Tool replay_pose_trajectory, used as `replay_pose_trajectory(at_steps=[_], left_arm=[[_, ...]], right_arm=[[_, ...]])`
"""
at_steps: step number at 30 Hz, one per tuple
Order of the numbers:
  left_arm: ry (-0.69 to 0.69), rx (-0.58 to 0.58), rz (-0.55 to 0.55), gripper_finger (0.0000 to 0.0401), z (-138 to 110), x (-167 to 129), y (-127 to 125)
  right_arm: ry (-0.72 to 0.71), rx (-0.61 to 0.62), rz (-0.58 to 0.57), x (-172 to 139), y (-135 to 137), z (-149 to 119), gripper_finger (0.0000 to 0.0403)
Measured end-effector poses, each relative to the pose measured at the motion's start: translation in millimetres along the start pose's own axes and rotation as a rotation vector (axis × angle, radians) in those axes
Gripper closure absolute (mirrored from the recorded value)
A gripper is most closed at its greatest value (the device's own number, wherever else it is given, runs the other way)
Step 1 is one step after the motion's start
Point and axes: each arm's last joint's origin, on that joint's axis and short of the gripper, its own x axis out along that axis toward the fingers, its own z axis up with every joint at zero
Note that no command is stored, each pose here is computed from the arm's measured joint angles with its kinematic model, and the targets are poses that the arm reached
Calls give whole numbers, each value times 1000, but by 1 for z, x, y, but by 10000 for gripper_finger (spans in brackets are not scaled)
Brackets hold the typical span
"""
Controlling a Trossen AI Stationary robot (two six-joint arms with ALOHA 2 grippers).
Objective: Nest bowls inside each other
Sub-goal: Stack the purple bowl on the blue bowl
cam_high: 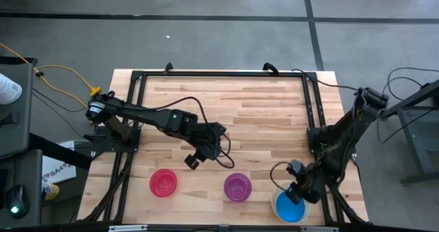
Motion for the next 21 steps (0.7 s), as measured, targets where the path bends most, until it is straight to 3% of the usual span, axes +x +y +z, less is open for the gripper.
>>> replay_pose_trajectory(at_steps=[5, 11, 16, 21], left_arm=[[13, -23, -52, 237, -2, 0, -3], [74, -69, -104, 237, -9, 0, -7], [90, -91, -176, 237, -19, 13, -15], [138, -83, -172, 237, -27, 30, -33]], right_arm=[[-106, 11, 56, -17, -1, 28, 303], [-148, -62, 78, -13, 8, 73, 308], [-143, -114, 76, -2, 13, 109, 317], [-69, -139, 41, 15, 11, 130, 329]])
